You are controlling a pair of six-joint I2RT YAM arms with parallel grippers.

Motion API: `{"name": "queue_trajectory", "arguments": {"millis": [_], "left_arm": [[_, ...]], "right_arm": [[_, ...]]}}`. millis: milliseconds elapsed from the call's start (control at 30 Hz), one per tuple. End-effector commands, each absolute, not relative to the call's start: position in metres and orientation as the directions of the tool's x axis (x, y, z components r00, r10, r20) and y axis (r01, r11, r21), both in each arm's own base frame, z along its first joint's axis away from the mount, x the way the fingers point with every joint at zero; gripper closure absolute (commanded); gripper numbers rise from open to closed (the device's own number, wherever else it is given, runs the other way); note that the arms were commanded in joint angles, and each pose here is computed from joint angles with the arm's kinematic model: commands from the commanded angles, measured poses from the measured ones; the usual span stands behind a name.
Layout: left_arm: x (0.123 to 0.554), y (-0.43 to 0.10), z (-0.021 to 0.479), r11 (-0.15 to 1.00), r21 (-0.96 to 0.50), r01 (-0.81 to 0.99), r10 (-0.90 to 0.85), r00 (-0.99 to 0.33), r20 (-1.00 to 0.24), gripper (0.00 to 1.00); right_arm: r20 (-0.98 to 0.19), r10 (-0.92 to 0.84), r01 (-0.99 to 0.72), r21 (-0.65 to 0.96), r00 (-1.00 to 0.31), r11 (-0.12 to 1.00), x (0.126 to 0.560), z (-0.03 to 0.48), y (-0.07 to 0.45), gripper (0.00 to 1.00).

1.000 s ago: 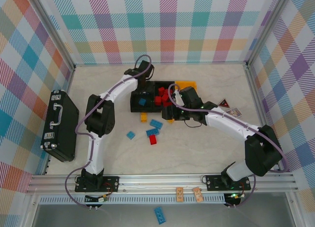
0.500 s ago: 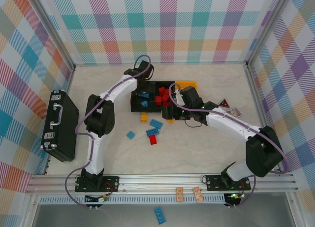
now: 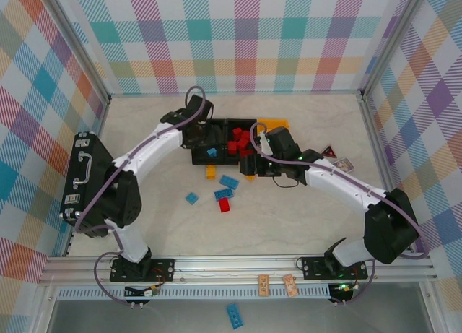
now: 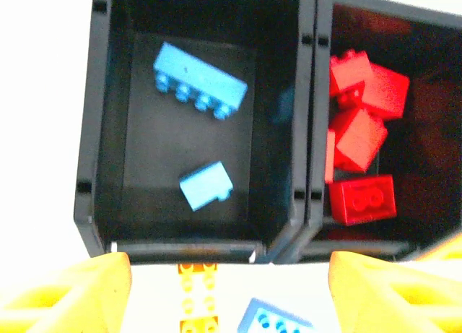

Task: Sort the legos into containers by color
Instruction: Pick up the lego from the center of the table.

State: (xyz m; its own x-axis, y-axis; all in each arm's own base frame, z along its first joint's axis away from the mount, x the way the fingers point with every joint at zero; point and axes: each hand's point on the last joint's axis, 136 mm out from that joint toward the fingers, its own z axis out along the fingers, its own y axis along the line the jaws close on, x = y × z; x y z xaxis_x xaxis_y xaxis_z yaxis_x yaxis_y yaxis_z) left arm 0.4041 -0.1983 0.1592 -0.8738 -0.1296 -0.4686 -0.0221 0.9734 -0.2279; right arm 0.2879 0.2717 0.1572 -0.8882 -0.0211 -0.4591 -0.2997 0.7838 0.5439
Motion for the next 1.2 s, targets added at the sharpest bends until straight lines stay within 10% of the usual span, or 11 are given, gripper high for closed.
{"name": "queue_trajectory", "arguments": {"millis": [0, 733, 1167], "left_arm": [[0.381, -0.206, 0.161, 0.962, -0.267, 0.049, -0.086, -0.878, -0.471, 0.28], [0.3, -0.199, 0.107, 0.945, -0.325, 0.035, -0.097, -0.92, -0.38, 0.28], [0.294, -0.195, 0.095, 0.951, -0.31, 0.022, -0.098, -0.926, -0.365, 0.28]], "right_arm": [[-0.42, 0.033, -0.201, 0.5, -0.907, 0.843, 0.288, 0.145, 0.252, 0.37], [-0.185, 0.254, 0.18, 0.344, -0.949, 0.922, 0.32, 0.06, 0.255, 0.24], [-0.133, 0.291, 0.267, 0.171, -0.947, 0.948, 0.319, 0.025, 0.246, 0.42]]}}
